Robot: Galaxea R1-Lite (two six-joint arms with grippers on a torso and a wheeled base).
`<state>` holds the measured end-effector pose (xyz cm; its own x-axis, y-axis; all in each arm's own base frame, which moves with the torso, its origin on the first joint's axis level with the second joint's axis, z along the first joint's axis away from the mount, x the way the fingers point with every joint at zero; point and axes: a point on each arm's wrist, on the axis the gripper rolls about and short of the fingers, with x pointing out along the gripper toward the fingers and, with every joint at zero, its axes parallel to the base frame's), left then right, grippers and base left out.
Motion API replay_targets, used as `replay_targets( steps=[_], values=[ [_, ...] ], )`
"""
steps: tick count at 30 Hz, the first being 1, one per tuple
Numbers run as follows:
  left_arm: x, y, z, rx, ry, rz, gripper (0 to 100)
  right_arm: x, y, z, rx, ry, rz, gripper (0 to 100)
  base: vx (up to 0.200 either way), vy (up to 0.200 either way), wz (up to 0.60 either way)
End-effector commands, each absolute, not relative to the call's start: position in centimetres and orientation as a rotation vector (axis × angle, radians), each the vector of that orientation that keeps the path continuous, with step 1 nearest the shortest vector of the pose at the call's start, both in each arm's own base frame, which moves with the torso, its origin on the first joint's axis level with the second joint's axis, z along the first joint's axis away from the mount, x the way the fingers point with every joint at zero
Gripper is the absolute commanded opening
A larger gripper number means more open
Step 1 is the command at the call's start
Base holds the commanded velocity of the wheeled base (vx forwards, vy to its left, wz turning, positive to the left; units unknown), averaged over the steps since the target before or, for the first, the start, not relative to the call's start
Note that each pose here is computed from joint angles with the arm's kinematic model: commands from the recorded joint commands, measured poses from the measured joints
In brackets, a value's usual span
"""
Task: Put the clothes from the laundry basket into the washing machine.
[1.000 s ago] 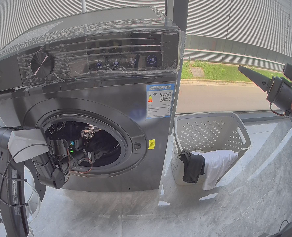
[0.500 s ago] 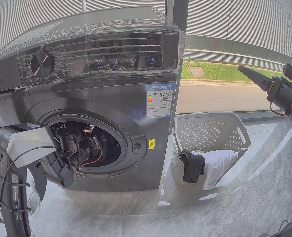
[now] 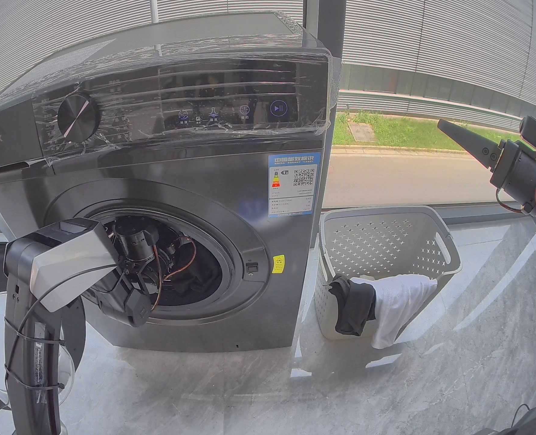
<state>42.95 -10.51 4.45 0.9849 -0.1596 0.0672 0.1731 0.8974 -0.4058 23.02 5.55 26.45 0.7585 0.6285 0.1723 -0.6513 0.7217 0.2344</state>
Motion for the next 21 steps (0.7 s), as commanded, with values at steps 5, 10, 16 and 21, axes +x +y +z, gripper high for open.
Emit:
replay_targets(
  steps=[5,10,16,21],
  values=[
    [44.7,-8.3,3.0,-0.415,-0.061,-0.053,100,23.0,5.5,26.5,0.29,-0.084,0.708,100,0.0,0.0,0.0],
    [46.8,-7.2,4.0,-0.434,-0.17,0.071,100,23.0,5.6,26.4,0.29,-0.082,0.709,100,0.0,0.0,0.0],
    [46.7,-7.3,3.5,-0.434,-0.17,0.098,100,23.1,5.6,26.4,0.29,-0.082,0.708,100,0.0,0.0,0.0],
    [43.3,-8.9,3.6,-0.451,-0.087,0.062,100,23.0,5.5,26.4,0.29,-0.082,0.708,100,0.0,0.0,0.0]
  ],
)
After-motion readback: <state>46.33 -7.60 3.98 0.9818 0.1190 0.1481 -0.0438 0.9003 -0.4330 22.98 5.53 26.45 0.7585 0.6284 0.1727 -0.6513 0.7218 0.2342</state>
